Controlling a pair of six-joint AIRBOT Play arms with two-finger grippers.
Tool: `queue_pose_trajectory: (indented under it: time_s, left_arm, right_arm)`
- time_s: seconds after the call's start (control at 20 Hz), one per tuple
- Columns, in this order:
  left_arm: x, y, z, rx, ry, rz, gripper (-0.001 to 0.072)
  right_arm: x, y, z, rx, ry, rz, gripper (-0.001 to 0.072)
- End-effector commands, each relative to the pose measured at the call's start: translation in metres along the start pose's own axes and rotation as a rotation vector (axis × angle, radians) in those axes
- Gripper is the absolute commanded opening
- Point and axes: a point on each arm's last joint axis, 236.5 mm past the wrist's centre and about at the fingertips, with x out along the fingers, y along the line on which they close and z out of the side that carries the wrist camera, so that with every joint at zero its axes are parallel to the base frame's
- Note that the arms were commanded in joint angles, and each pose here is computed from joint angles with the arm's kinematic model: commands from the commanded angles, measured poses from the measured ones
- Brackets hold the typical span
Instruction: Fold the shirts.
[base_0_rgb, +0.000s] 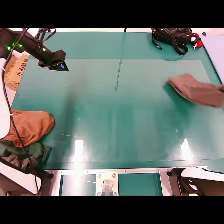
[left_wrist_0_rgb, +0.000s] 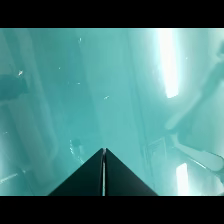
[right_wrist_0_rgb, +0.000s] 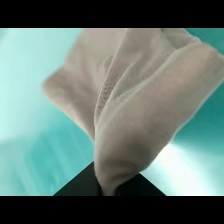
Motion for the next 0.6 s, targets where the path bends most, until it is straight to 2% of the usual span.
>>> queue_pose_trajectory:
  time_s: [0.0, 0.25, 0.55]
  left_arm:
    - [0.0, 0.0, 0.002, 0.0, -0.008, 0.001, 0.0027]
    - [0.0, 0.0, 0.002, 0.001, -0.008, 0.0, 0.0027]
    - [0.0, 0.0, 0.002, 0.001, -0.008, -0.002, 0.0027]
  right_arm:
    - [-0.03, -0.111, -0.026, 0.258, -0.041, -0.129, 0.0013]
    - [-0.034, -0.211, -0.093, 0.509, -0.128, -0.272, 0.0013]
    - [-0.053, -0.24, -0.118, 0.626, -0.216, -0.305, 0.0013]
